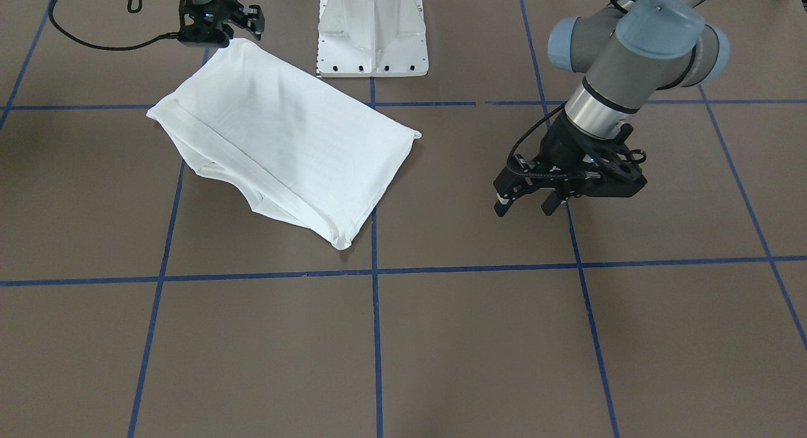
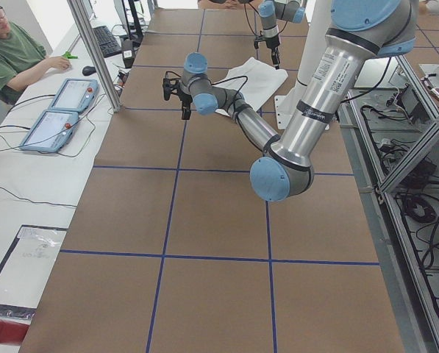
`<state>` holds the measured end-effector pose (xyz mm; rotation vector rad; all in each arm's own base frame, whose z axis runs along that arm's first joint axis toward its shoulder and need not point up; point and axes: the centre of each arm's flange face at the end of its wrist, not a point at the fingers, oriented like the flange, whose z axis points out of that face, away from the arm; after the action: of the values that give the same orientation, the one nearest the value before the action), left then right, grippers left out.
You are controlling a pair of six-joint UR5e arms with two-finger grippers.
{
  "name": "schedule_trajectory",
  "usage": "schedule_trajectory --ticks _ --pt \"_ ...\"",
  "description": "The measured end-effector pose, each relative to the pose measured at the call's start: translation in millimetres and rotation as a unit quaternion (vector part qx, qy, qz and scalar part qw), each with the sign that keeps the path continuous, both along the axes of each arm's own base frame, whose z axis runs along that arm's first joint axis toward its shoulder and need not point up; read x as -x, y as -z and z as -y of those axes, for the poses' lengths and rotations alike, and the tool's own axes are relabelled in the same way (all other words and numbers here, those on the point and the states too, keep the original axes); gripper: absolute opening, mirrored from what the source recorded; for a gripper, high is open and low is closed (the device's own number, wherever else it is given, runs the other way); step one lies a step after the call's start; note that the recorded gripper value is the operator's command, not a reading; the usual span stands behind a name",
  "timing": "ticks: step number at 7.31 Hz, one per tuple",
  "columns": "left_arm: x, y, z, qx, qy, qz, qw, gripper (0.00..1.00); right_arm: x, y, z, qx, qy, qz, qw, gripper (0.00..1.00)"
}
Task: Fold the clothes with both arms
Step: 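Drag the folded shirt with the right gripper toward the robot, then release the shirt with the right gripper while the left gripper grasps its corner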
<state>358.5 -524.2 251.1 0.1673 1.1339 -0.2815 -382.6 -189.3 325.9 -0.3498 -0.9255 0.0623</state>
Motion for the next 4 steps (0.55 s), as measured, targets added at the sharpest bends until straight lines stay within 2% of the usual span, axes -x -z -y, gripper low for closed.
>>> schedule_trajectory --ticks 2,4 --pt "-53.6 10.0 -49.8 0.050 -0.034 -0.024 0.9979 1.00 -26.5 49.3 72.1 -0.016 -0.091 0.054 0.9942 1.00" --pt "-105.6 18.4 -105.0 0.104 -0.052 -0.040 0.9925 1.00 -57.5 64.2 122.5 -0.030 -0.156 0.068 0.9850 1.00"
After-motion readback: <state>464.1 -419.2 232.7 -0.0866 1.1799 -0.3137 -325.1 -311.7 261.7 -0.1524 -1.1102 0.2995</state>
